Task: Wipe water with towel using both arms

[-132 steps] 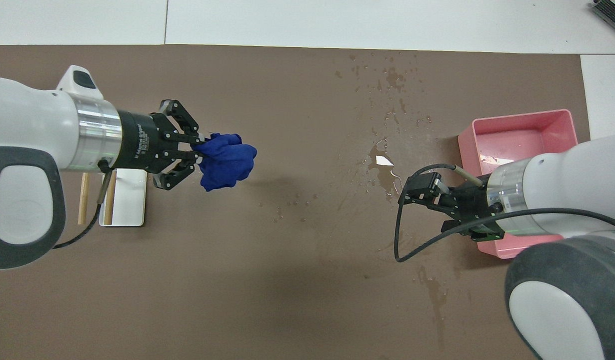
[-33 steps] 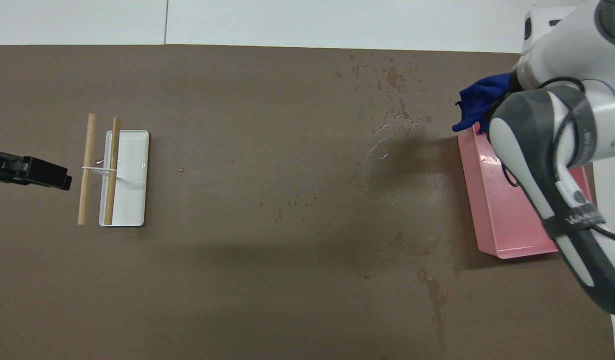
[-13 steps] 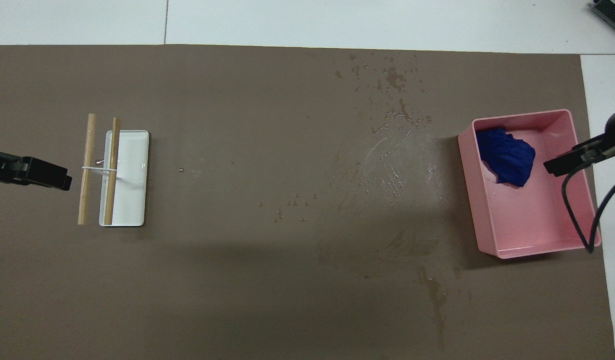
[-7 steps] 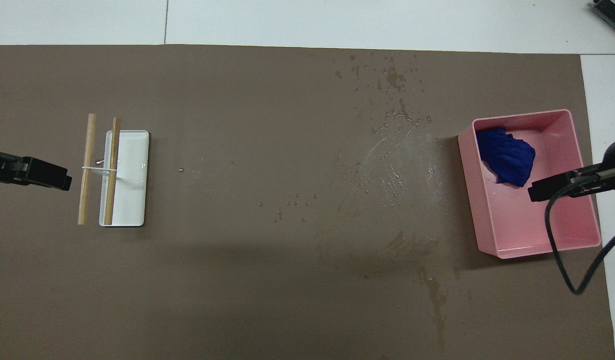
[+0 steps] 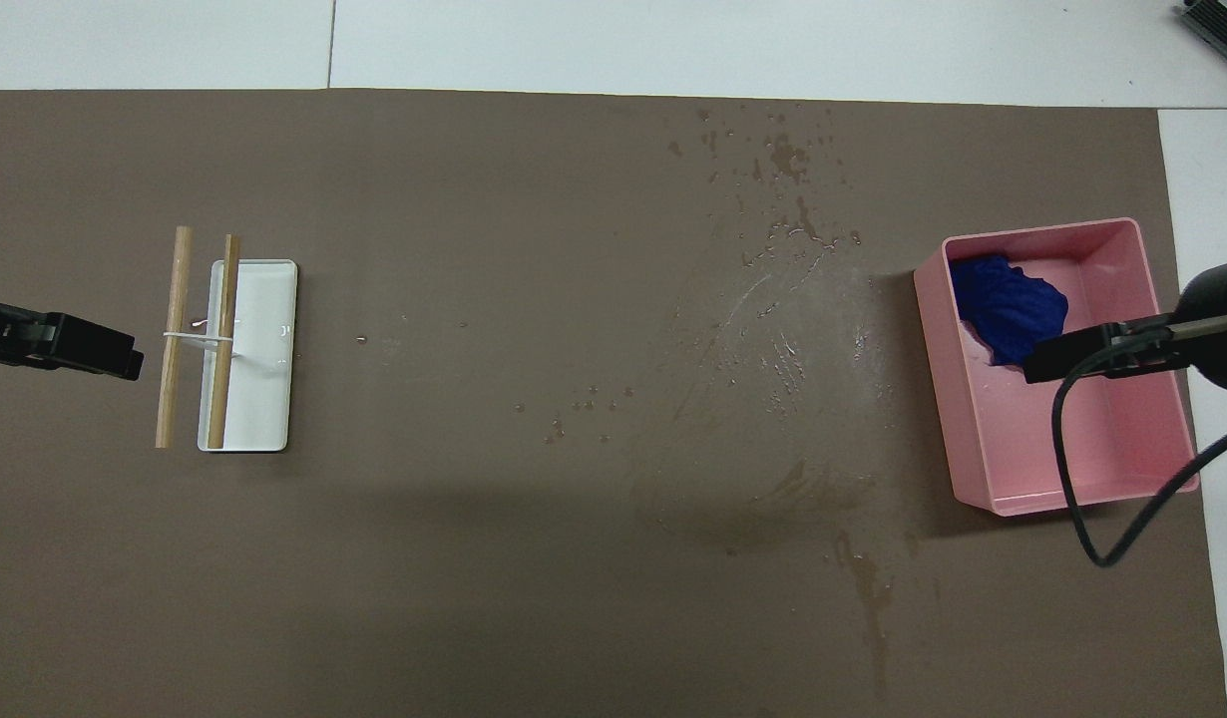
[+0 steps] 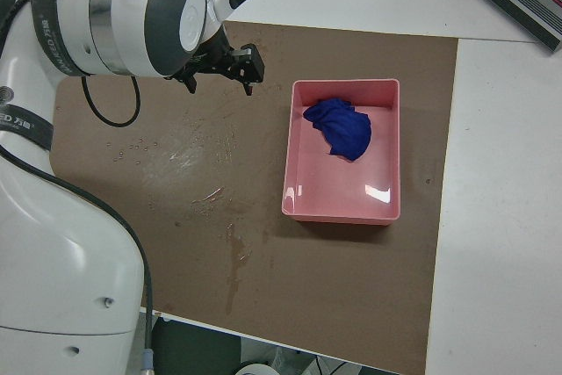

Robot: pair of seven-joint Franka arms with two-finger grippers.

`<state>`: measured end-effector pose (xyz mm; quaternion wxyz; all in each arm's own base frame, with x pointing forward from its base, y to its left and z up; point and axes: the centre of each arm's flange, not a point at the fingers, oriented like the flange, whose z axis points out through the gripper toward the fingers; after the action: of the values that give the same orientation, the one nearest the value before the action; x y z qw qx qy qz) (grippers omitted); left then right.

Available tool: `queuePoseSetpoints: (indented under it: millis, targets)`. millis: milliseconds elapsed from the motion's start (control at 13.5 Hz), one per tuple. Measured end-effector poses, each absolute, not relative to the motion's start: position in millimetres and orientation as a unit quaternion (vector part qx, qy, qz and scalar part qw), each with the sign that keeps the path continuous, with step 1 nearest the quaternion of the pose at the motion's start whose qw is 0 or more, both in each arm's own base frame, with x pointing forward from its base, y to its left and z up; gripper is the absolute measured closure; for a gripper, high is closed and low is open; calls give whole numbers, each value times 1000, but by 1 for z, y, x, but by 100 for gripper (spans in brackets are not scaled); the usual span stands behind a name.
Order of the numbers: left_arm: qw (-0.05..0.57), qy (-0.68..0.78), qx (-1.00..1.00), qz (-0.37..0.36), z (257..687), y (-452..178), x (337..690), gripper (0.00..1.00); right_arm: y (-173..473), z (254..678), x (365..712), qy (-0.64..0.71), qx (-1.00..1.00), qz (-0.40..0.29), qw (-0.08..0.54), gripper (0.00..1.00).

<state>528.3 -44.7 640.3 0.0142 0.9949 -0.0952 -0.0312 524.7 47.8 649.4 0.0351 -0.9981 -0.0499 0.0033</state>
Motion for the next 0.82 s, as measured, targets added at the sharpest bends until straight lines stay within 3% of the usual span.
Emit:
queuePoseSetpoints:
  millis: [371, 817]
  targets:
    - [14, -95, 995, -31, 640, -45, 528, 0, 74, 617, 537, -43, -998, 24, 37, 0]
    - [14, -95, 995, -31, 640, -45, 528, 0, 58, 616, 550, -30, -999, 21, 35, 0]
